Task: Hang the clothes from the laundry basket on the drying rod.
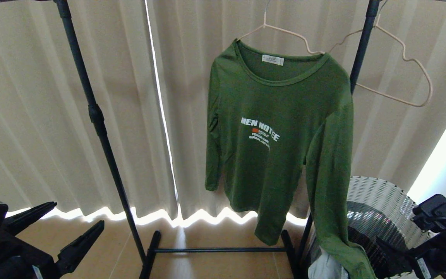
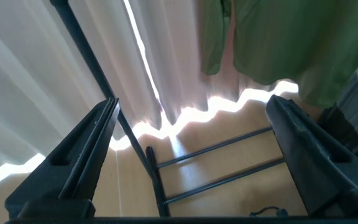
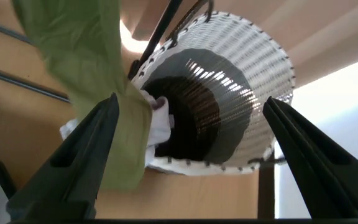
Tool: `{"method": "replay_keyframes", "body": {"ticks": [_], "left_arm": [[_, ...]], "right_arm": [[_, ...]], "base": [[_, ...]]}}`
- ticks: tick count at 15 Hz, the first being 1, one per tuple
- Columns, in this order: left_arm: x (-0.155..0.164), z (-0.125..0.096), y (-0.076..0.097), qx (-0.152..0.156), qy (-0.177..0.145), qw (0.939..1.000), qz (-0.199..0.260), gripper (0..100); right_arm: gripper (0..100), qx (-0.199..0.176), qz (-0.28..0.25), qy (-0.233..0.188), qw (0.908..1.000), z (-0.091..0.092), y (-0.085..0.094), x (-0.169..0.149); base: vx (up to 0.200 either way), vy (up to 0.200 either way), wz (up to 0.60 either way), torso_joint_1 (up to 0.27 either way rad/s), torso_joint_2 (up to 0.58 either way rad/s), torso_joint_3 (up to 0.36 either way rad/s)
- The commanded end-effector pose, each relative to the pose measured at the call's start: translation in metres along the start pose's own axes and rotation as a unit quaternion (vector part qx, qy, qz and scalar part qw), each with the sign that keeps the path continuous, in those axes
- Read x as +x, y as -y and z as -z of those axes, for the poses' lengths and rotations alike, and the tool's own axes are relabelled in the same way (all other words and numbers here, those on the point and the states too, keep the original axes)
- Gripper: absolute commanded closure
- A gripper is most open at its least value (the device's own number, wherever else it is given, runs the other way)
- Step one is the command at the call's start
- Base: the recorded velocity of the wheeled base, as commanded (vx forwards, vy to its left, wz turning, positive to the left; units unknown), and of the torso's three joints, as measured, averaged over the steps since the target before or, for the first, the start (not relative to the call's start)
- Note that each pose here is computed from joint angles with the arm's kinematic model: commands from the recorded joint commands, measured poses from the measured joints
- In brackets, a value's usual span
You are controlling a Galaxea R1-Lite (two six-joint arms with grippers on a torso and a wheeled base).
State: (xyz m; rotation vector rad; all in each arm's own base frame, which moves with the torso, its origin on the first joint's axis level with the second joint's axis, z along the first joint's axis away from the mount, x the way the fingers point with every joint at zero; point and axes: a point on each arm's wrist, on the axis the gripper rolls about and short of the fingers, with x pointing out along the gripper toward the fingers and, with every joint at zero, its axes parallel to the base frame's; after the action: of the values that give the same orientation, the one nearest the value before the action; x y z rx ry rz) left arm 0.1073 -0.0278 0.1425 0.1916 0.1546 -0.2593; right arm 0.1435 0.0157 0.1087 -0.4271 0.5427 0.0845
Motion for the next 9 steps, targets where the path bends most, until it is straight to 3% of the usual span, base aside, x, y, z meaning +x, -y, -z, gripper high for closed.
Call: {"method": "replay_keyframes", "body": {"ticks": [1, 5, 9], "left_arm": [[0.0, 0.0, 0.0, 0.0, 0.0, 1.0, 0.0, 0], [0.0, -0.001, 0.0, 0.0, 0.002, 1.0, 0.0, 0], [0.0, -0.001, 0.0, 0.0, 0.002, 1.0, 0.0, 0]], "right_arm": [[0, -0.007, -0.015, -0.042, 0.999, -0.004, -0.003, 0.026], [0, -0.018, -0.035, -0.092, 0.995, -0.011, -0.009, 0.071], [0, -0.033, -0.054, -0.069, 0.9956, -0.02, -0.028, 0.104]], "base": [[0.0, 0.0, 0.0, 0.0, 0.0, 0.0], [0.0, 0.0, 0.0, 0.0, 0.0, 0.0], [0.0, 0.0, 0.0, 0.0, 0.0, 0.0]]}}
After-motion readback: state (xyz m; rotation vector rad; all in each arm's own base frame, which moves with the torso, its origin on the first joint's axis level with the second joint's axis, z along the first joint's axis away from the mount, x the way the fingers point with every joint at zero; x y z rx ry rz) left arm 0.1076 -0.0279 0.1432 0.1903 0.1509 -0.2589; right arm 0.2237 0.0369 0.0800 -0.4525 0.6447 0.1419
